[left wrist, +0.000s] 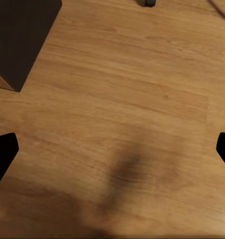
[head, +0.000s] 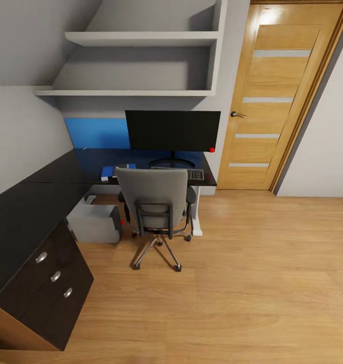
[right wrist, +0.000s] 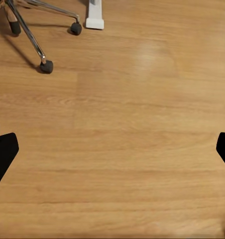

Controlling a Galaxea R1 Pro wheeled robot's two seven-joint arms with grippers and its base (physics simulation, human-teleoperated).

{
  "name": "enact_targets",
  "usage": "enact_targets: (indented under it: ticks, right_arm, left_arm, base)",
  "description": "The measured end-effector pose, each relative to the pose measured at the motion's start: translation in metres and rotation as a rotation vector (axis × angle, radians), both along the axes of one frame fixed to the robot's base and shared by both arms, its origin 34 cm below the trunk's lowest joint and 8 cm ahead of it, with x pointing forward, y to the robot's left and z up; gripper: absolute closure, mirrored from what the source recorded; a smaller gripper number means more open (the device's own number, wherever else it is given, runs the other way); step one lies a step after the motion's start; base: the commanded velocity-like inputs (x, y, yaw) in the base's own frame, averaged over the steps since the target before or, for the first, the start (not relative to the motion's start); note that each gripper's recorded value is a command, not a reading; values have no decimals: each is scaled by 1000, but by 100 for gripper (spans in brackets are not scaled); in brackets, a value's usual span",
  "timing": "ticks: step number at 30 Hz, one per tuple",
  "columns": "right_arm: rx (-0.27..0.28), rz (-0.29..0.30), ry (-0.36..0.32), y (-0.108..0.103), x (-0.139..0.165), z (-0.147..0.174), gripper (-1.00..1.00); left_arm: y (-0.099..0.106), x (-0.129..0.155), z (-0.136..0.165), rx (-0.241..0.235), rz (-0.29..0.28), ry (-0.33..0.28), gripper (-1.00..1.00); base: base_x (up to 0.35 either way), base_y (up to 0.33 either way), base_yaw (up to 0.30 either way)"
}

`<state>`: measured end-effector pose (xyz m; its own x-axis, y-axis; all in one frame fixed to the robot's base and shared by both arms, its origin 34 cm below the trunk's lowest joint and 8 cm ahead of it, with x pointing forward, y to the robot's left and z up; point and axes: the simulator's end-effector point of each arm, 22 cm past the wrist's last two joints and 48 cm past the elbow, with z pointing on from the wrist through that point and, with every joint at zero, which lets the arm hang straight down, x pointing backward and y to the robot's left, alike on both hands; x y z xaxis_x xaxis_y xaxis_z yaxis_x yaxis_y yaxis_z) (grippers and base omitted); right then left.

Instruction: In the bedroom, organize the workspace by keeping the computer under the desk, ensuring the monitor is on the desk, placing the keyboard on the desk next to the monitor, placing the mouse on the desk next to the keyboard, moving the folder from the swivel chair onto the desk next to the mouse, stacking the notebook on top of the folder with the pen on top of the notebook, and positioning the swivel chair next to the desk.

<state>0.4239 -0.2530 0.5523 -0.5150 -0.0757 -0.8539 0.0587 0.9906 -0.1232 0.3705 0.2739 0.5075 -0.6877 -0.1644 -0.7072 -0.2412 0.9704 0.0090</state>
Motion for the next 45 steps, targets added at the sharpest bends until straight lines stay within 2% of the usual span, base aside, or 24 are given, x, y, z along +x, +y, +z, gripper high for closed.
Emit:
enact_targets:
  ticks: [45]
  right_arm:
    - [-3, -1, 6, -1, -1, -1, -100]
  left_arm:
    - [-1, -1, 0, -1, 0, 2, -100]
  base:
    - [0, 0, 0]
